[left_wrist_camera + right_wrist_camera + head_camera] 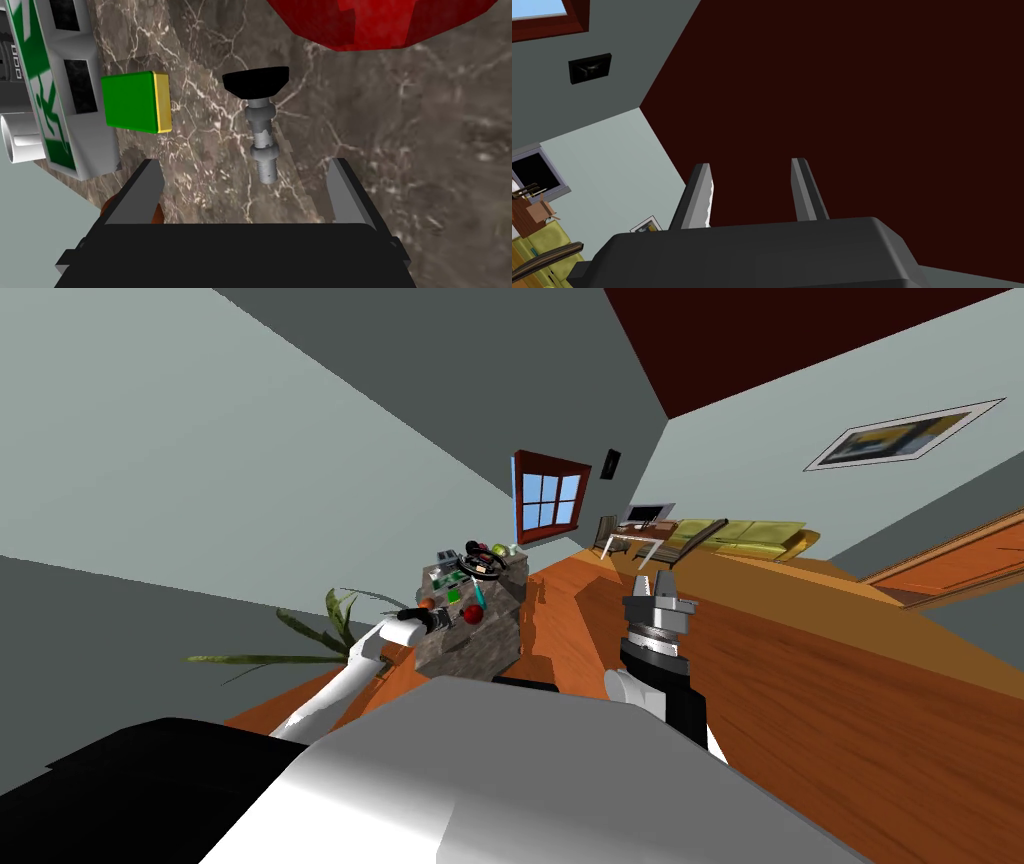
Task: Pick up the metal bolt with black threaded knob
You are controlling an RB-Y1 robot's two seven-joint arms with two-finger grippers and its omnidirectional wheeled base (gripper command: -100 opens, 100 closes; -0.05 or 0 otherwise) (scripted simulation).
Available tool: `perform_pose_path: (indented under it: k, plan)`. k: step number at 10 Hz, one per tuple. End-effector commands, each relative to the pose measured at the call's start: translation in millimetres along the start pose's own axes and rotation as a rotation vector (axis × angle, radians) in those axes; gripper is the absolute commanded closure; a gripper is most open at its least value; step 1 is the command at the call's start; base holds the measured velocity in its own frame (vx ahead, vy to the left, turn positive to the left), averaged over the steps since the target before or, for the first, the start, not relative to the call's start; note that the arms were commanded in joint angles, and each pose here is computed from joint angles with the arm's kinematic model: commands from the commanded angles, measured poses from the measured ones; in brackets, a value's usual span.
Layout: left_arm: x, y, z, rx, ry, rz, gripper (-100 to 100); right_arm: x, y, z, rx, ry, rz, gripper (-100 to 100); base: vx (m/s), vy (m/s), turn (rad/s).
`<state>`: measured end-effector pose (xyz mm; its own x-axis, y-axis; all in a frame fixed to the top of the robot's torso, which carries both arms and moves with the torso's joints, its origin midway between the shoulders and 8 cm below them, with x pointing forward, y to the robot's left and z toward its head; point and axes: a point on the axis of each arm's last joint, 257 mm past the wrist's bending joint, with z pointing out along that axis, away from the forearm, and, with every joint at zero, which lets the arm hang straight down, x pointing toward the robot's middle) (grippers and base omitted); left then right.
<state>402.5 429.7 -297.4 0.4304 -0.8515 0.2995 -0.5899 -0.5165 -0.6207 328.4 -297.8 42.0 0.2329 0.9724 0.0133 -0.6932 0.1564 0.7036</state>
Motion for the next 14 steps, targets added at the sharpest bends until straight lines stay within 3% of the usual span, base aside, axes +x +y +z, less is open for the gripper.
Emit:
perform_pose_path:
  k: [1,6,8,9,14]
  plan:
    - [-12.3,5,0.4,-0.045,-0.035,-0.044,-100,0,0,0.0,0.000,0.000,0.000,0,0.014,0.034,-0.131]
    - [-35.5,13,-2.8,-0.129,-0.112,-0.116,-100,0,0,0.0,0.000,0.000,0.000,0,0.013,0.022,-0.094]
    - [-50.1,13,-7.2,-0.176,-0.160,-0.180,-100,0,0,0.0,0.000,0.000,0.000,0,-0.010,0.016,-0.125]
    - [-52.1,15,-7.9,-0.184,-0.169,-0.180,-100,0,0,0.0,0.000,0.000,0.000,0,-0.015,0.017,-0.057]
    - [-77.4,24,-20.8,-0.288,-0.265,-0.301,-100,0,0,0.0,0.000,0.000,0.000,0,-0.001,0.010,-0.123]
